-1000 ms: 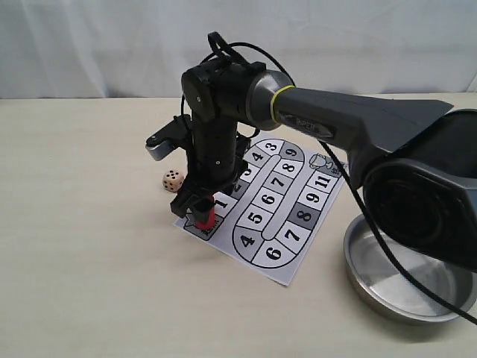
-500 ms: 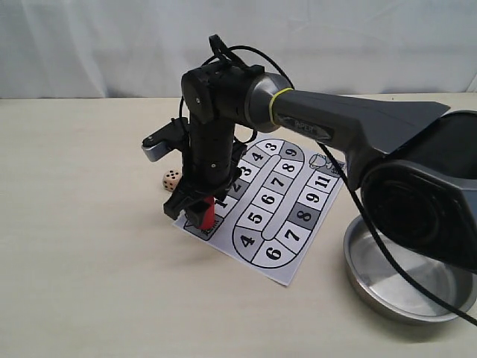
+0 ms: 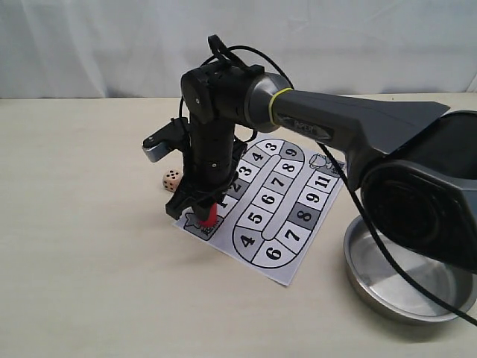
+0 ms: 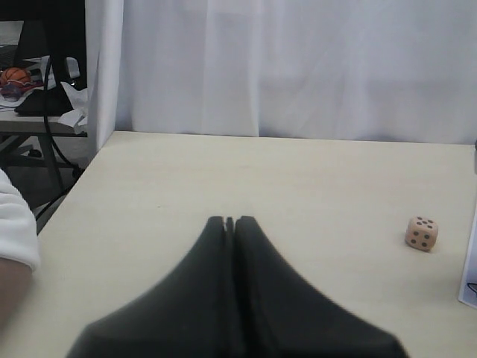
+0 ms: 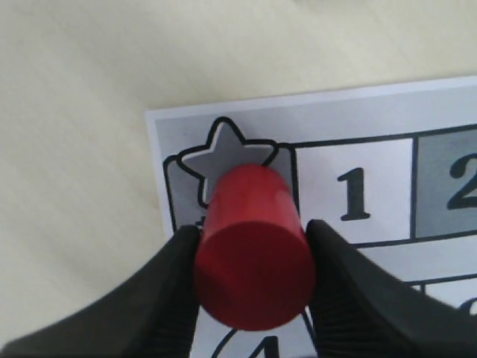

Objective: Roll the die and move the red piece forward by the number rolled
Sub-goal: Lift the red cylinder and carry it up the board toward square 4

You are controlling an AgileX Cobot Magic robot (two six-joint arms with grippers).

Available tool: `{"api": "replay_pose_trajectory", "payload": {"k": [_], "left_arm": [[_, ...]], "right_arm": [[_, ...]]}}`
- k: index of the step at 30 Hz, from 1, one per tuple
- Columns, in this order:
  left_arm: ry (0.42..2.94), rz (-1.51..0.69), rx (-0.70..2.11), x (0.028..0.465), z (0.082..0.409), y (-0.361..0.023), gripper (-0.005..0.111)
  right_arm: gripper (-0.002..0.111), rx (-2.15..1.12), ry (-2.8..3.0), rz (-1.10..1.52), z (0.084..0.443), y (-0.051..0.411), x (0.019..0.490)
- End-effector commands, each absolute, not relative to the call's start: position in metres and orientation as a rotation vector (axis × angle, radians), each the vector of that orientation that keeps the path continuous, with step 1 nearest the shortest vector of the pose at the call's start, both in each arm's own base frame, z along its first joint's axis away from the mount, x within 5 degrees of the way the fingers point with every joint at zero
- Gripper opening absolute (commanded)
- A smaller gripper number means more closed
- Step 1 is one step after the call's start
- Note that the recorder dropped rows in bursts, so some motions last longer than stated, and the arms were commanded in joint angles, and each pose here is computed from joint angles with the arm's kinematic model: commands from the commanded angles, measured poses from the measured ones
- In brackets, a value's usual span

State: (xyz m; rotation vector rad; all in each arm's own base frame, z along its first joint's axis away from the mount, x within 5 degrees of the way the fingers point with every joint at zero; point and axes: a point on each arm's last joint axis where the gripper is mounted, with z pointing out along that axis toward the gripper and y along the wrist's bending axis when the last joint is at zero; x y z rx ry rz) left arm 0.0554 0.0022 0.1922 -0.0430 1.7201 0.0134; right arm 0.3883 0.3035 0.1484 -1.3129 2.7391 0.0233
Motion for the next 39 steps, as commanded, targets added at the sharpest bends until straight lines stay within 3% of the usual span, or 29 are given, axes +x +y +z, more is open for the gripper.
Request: {"api": "replay_pose_trajectory", "payload": {"k": [1,6,11,15,22,28,39], "left_arm": [[1.715,0.01,-0.047,0.055,0.192,0.002,0.0],[1.709,0.01,-0.046,0.056,0.193,0.002,0.0],[1.711,0.01,-0.046,0.056,0.193,0.002,0.0],[1.711,0.01,-0.046,0.056,0.193,0.002,0.0],[1.711,0.01,-0.046,0.056,0.193,0.002,0.0],[1.717,0.008,-0.048,0.055,0.192,0.002,0.0],[1.717,0.008,-0.048,0.055,0.192,0.002,0.0]], "right_arm": [[0.004,-1.206,2.702,-0.196,0.163,0.292,0.397],[0.004,-1.178,2.637,-0.267,0.177,0.283,0.405],[0.004,-1.05,2.754,0.025,0.153,0.281,0.414],[0.004,-1.069,2.818,-0.014,0.133,0.276,0.415],[0.004,-1.024,2.677,-0.096,0.167,0.271,0.423],[0.004,-1.005,2.625,-0.16,0.173,0.268,0.427],[0.004,-0.986,2.716,-0.166,0.14,0.27,0.427]]}}
